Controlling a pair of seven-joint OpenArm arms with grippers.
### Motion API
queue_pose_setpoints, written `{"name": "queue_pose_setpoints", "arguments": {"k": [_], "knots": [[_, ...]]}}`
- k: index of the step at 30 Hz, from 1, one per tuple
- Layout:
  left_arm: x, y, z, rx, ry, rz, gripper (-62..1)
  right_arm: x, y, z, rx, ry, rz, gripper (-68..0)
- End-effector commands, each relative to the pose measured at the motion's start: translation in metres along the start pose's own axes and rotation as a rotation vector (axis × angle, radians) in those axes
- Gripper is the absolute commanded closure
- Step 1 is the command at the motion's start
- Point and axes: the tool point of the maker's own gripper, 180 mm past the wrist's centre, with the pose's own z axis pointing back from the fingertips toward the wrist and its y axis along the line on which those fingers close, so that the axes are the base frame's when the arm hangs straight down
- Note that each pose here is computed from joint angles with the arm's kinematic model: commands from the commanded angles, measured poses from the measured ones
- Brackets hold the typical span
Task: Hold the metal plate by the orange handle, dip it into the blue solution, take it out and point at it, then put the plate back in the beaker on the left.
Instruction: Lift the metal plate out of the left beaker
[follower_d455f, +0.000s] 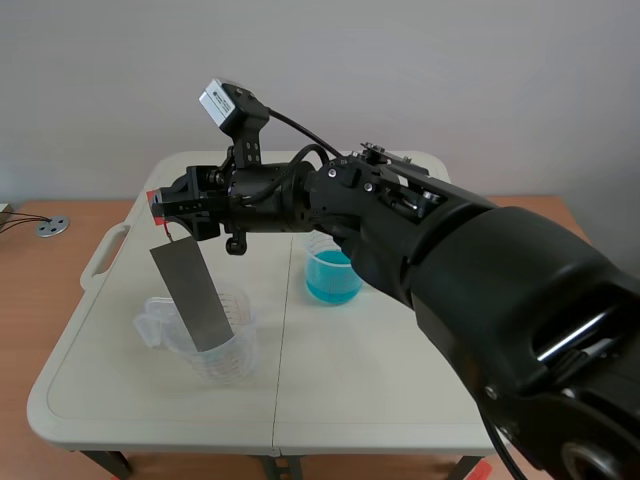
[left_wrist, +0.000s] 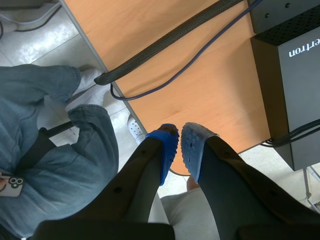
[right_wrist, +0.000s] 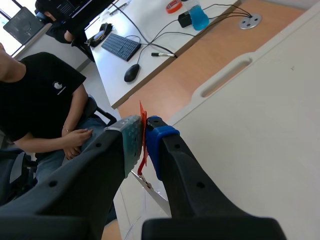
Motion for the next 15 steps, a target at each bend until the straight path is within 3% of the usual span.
{"name": "queue_pose_setpoints", "arguments": {"k": [1, 8, 15], "knots": [[0.004, -0.003, 0.001, -0.007, -0.013, 0.003, -7.7, 0.024, 0.014, -0.006, 0.051, -0.052, 0.035, -1.3], [0.004, -0.003, 0.001, -0.007, -0.014, 0.003, -7.7, 0.022, 0.015, -0.006, 0.051, -0.047, 0.040, -1.3], [0.004, -0.003, 0.001, -0.007, -0.014, 0.003, -7.7, 0.014, 0.028, -0.007, 0.061, -0.023, 0.119, -1.3]]}}
